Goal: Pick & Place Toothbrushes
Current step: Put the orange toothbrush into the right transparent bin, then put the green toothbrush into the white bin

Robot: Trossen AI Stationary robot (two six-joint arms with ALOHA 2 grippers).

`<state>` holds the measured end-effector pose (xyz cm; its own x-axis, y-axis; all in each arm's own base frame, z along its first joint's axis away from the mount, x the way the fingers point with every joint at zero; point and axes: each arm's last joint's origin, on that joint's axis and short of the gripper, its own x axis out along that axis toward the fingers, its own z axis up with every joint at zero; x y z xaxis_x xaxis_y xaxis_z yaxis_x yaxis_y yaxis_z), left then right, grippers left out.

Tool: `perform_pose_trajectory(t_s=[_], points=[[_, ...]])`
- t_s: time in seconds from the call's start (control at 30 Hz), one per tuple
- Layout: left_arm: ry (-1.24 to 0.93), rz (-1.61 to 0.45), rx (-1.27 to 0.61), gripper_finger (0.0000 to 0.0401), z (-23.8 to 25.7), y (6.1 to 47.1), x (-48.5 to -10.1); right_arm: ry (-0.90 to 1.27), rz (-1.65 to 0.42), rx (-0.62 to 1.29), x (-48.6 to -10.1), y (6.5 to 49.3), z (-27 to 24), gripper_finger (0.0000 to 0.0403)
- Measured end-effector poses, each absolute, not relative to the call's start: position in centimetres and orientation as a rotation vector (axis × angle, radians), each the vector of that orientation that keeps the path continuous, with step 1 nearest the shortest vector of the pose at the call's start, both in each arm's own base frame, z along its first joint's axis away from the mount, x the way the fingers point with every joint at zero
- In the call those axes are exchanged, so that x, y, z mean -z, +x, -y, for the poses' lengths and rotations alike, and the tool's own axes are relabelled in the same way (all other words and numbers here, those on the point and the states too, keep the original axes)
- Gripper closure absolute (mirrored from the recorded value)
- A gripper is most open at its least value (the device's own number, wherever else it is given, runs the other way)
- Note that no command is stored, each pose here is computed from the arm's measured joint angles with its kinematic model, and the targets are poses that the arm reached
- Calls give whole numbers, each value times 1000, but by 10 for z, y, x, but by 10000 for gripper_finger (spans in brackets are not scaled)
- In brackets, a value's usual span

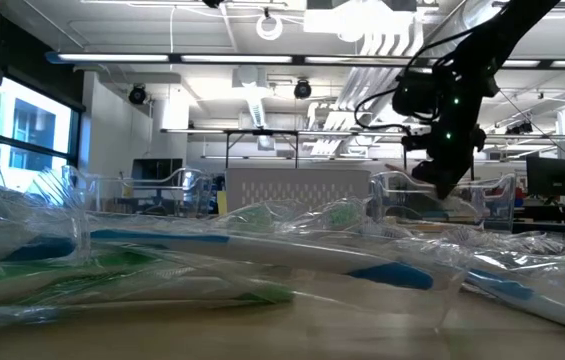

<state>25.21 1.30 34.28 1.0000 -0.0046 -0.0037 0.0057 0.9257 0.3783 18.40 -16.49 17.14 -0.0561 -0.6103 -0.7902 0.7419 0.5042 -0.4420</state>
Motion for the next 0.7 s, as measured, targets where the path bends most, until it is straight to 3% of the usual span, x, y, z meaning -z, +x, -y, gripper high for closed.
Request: perform_pose_trajectory(t_s=[0.23, 0.37, 0.7], points=[[388, -2, 2, 240, -13, 252, -343, 102, -1182, 1085, -174, 186, 165, 267], [388, -2, 2, 240, -13, 252, -343, 95, -1182, 1091, -174, 186, 166, 241], [393, -2, -2, 240, -13, 252, -343, -1, -952, 1038, -215, 192, 145, 287]])
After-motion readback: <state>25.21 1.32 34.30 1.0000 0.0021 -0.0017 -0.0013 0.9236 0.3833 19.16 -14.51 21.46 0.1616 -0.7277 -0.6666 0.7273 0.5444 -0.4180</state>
